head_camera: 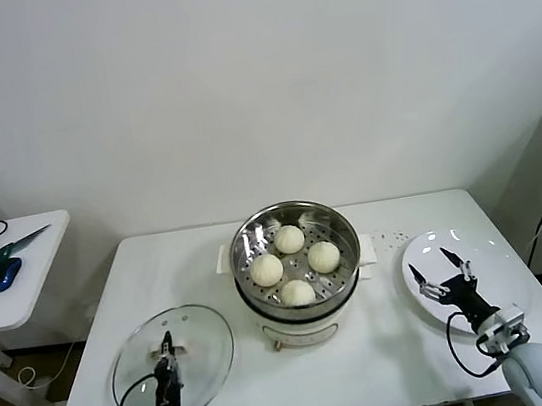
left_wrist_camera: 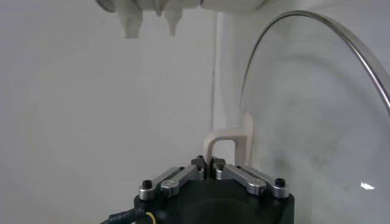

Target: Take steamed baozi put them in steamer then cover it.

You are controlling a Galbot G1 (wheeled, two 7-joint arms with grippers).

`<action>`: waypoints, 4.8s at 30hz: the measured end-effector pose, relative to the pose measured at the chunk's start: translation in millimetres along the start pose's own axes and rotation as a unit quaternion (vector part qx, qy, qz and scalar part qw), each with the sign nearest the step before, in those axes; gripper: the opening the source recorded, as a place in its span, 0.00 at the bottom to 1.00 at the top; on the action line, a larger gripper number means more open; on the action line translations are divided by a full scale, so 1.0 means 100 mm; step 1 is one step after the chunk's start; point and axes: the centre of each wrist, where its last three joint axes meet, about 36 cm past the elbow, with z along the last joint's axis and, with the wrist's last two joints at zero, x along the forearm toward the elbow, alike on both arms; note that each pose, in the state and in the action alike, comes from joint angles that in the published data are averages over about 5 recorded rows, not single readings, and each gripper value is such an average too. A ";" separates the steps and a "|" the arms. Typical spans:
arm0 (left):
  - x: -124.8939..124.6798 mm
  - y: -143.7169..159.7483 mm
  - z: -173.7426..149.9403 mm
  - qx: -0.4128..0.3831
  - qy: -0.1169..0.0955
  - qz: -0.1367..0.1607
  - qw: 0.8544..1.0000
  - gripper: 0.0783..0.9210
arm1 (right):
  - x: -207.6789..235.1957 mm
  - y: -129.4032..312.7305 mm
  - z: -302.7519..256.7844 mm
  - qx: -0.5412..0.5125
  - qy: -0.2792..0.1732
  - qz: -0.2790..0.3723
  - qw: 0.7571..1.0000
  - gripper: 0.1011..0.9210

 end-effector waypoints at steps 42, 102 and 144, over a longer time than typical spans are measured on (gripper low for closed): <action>-0.04 1.86 -0.84 -0.026 -0.038 -0.130 0.990 0.08 | -0.25 -0.24 0.01 0.031 0.010 0.009 0.999 0.88; -0.44 1.71 -2.93 -0.002 -0.085 -0.044 0.995 0.08 | -0.15 -0.44 0.14 0.045 0.019 0.020 0.999 0.88; -0.34 1.70 -2.88 -0.006 -0.100 -0.046 0.994 0.46 | -0.20 -0.44 0.09 0.049 0.020 0.018 0.998 0.88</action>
